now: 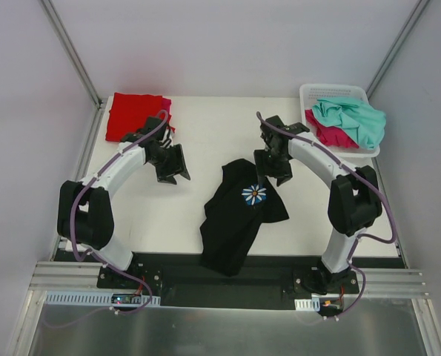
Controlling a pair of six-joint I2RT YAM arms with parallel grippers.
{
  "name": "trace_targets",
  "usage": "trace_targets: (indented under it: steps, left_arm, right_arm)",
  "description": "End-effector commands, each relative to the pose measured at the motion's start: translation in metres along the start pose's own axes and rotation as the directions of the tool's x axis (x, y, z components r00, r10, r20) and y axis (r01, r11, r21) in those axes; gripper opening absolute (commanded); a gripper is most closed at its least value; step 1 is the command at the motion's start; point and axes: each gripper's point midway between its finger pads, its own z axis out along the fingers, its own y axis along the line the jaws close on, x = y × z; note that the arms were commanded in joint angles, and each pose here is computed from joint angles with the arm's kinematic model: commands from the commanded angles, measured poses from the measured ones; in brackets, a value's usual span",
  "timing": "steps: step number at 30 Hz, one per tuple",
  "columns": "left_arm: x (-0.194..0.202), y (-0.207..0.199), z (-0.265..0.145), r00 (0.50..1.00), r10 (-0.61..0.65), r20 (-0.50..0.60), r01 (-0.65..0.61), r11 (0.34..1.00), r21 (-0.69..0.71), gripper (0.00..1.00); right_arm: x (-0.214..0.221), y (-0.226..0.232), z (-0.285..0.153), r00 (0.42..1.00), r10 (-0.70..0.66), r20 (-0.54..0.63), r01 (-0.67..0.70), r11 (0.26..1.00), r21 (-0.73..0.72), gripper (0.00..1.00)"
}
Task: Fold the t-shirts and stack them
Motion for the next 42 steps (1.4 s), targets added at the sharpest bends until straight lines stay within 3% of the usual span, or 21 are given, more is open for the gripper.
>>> trace_targets:
  steps: [1,4,5,8,9,12,17,19,20,22,26,35,42]
  left_arm:
    - [-0.005,-0.003,-0.015,0.999,0.013,0.050,-0.013,1.000,-0.002,0.53]
    - [-0.003,-0.001,-0.017,0.999,0.013,0.049,-0.012,1.000,-0.013,0.53]
    - [-0.002,0.001,-0.018,0.999,0.012,0.047,-0.011,1.000,-0.023,0.53]
    - [-0.010,0.010,-0.029,0.996,0.009,0.092,-0.003,0.998,-0.064,0.53]
    - [-0.019,0.022,-0.040,0.990,-0.030,0.137,0.041,0.996,-0.078,0.53]
    - [-0.037,0.050,-0.068,0.963,-0.175,0.207,0.183,0.983,-0.022,0.53]
    - [-0.041,0.053,-0.084,0.960,-0.166,0.225,0.169,0.986,0.006,0.54]
    - [-0.036,0.051,-0.080,0.964,-0.178,0.196,0.177,0.984,0.024,0.54]
    - [-0.034,0.051,-0.079,0.964,-0.182,0.193,0.181,0.983,0.026,0.54]
    - [-0.031,0.053,-0.079,0.963,-0.180,0.199,0.180,0.983,0.017,0.54]
    - [-0.027,0.055,-0.079,0.966,-0.169,0.196,0.169,0.985,0.015,0.54]
    - [-0.019,0.057,-0.080,0.969,-0.153,0.195,0.155,0.988,0.008,0.54]
    - [-0.019,0.055,-0.089,0.968,-0.144,0.205,0.147,0.989,0.002,0.54]
  right_arm:
    - [-0.014,0.029,-0.009,0.999,-0.018,0.031,0.020,0.998,-0.061,0.65]
    - [-0.018,0.043,-0.017,0.998,-0.046,0.052,0.050,0.997,-0.062,0.59]
    - [-0.018,0.045,-0.014,0.998,-0.048,0.044,0.051,0.997,-0.065,0.46]
    - [-0.013,0.047,-0.004,0.998,-0.055,0.011,0.056,0.997,-0.056,0.22]
    - [-0.009,0.049,-0.001,0.998,-0.064,0.002,0.064,0.997,-0.053,0.01]
    - [-0.004,0.056,-0.011,0.996,-0.083,0.026,0.084,0.995,-0.051,0.01]
    - [-0.006,0.061,-0.040,0.993,-0.091,0.077,0.094,0.995,-0.043,0.01]
    - [-0.006,0.059,-0.047,0.991,-0.093,0.097,0.097,0.994,-0.042,0.11]
    - [-0.006,0.058,-0.050,0.990,-0.091,0.107,0.096,0.995,-0.040,0.25]
    - [-0.005,0.056,-0.056,0.989,-0.089,0.122,0.094,0.995,-0.040,0.29]
    - [-0.005,0.040,-0.060,0.986,-0.090,0.143,0.089,0.996,0.018,0.48]
    - [0.001,0.026,-0.019,0.997,-0.042,0.071,0.046,0.998,-0.048,0.52]
    - [0.002,0.032,0.012,0.999,-0.030,0.014,0.031,0.995,-0.091,0.51]
